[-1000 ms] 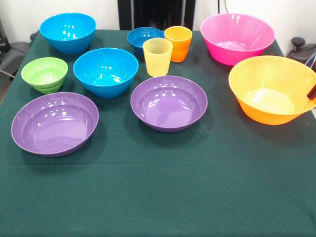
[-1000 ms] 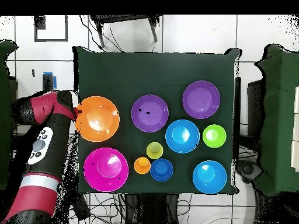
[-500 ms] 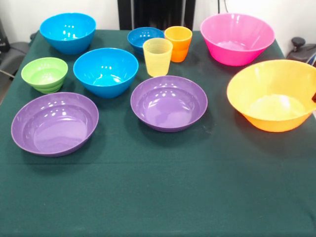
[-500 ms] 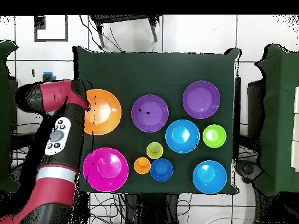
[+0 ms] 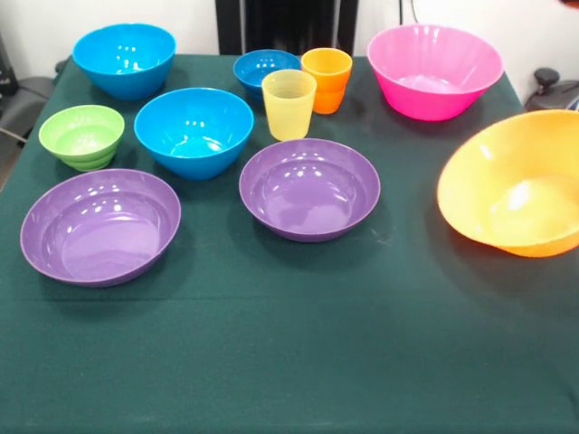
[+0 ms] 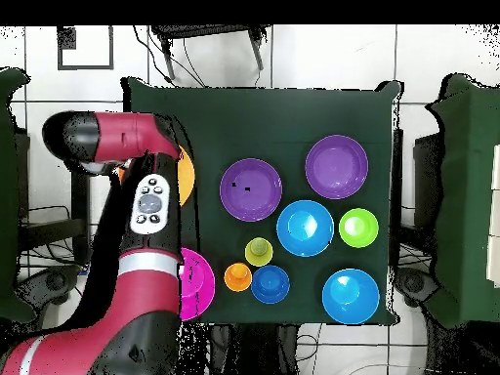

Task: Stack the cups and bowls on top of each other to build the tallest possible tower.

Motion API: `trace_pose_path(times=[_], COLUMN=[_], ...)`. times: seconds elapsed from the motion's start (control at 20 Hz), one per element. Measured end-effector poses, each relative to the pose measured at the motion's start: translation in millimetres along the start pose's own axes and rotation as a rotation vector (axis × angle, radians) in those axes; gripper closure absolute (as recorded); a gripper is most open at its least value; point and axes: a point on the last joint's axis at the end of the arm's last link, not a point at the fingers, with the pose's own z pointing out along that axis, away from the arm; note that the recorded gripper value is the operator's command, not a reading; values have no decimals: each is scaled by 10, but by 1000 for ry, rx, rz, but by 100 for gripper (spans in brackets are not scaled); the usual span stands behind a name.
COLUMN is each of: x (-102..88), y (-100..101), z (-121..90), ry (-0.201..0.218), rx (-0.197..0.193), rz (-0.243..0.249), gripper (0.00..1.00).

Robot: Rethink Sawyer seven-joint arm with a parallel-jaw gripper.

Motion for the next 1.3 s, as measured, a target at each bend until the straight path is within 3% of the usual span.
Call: trace_pose_path(times=[0.15, 0.25, 0.4, 0.55, 0.6, 0.8, 0.9, 1.05, 1.1, 1.25, 1.3], x=[-187, -272, -521, -624, -682, -802, -857, -870, -860, -826, -784], y=[35, 35, -18, -70, -115, -249, -338, -391, -423, -434, -423], z=[-99, -127, -190, -223, -246, -320, -371, -394, -391, -375, -350], ry=[62, 88, 163, 205, 237, 328, 404, 469, 524, 590, 639], rx=[-111, -157, -286, -347, -386, -475, -536, -582, -618, -664, -700], rz=[45, 57, 70, 64, 55, 10, -27, -58, -82, -108, -127], gripper=[100, 100, 100, 100, 100, 100, 100, 100, 100, 100, 100])
